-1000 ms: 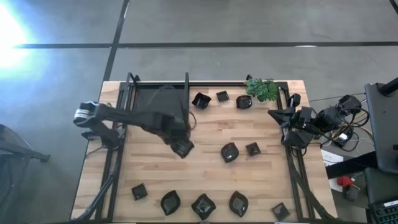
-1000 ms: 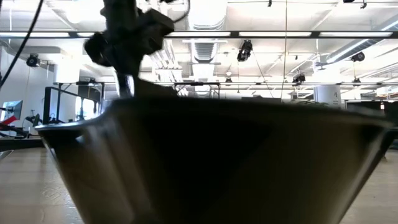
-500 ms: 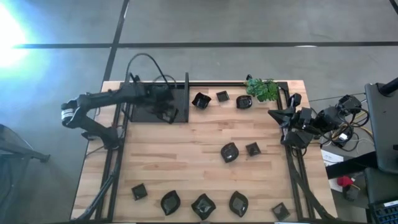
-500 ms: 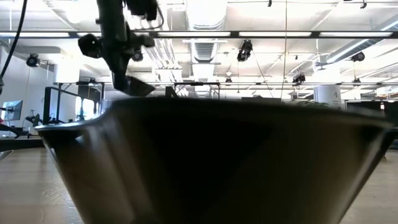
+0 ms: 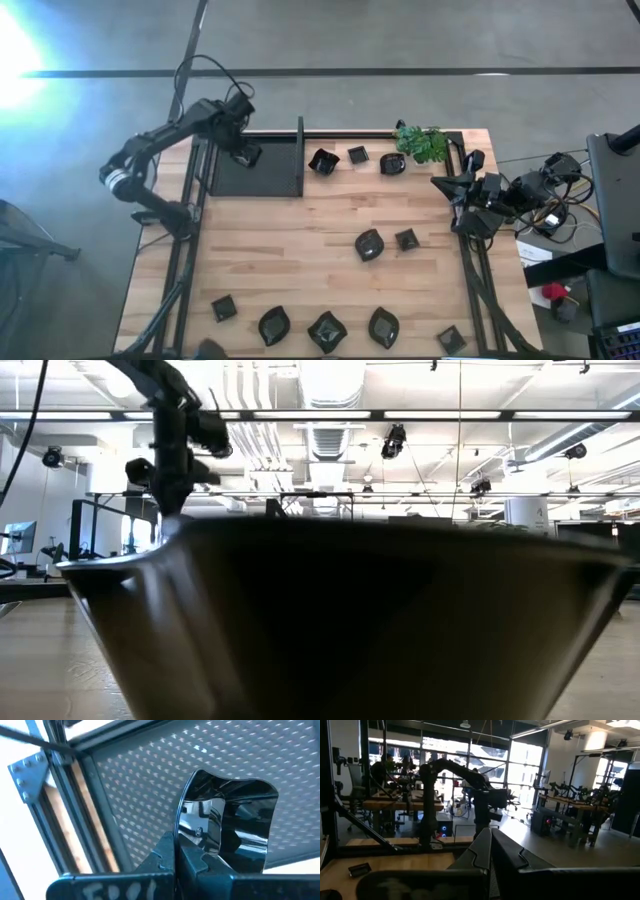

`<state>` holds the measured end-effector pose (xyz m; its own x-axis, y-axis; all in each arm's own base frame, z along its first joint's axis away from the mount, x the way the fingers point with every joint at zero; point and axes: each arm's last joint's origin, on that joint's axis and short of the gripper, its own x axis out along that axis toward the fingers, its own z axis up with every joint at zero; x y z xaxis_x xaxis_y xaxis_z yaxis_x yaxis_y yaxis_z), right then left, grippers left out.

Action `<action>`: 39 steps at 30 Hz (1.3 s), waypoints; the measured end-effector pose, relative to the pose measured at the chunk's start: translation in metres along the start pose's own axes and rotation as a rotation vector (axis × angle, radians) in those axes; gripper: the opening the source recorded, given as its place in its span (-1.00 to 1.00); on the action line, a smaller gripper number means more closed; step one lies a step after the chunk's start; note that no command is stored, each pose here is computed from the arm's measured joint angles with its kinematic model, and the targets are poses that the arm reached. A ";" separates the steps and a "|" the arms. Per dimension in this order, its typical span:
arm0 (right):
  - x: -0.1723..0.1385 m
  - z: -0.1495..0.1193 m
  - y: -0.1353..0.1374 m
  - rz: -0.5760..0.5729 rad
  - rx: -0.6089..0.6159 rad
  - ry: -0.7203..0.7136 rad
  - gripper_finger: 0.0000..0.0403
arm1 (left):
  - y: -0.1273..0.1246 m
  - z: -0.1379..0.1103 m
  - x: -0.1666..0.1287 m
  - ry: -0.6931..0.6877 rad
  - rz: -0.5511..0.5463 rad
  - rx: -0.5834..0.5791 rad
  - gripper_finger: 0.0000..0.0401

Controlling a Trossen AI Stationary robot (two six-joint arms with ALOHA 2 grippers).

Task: Pick & Place Mini shaped plates
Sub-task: Put the stacked black distorted square plates on the shelf

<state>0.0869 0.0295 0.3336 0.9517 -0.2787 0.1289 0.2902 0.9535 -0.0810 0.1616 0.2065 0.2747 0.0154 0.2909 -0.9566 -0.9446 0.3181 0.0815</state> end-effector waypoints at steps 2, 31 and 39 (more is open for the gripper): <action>0.000 0.000 0.000 0.000 -0.015 0.000 -0.96 | 0.008 0.006 0.007 0.011 0.012 0.041 -1.00; 0.000 0.000 0.000 -0.001 -0.033 -0.001 -0.96 | 0.025 0.040 0.087 0.130 0.101 0.446 -1.00; 0.000 0.000 0.000 -0.002 -0.033 -0.001 -0.96 | 0.026 0.042 0.088 0.114 0.128 0.461 -1.00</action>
<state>0.0866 0.0293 0.3338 0.9510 -0.2803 0.1305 0.2952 0.9487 -0.1133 0.1523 0.2786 0.2048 -0.1512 0.2613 -0.9533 -0.6924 0.6604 0.2908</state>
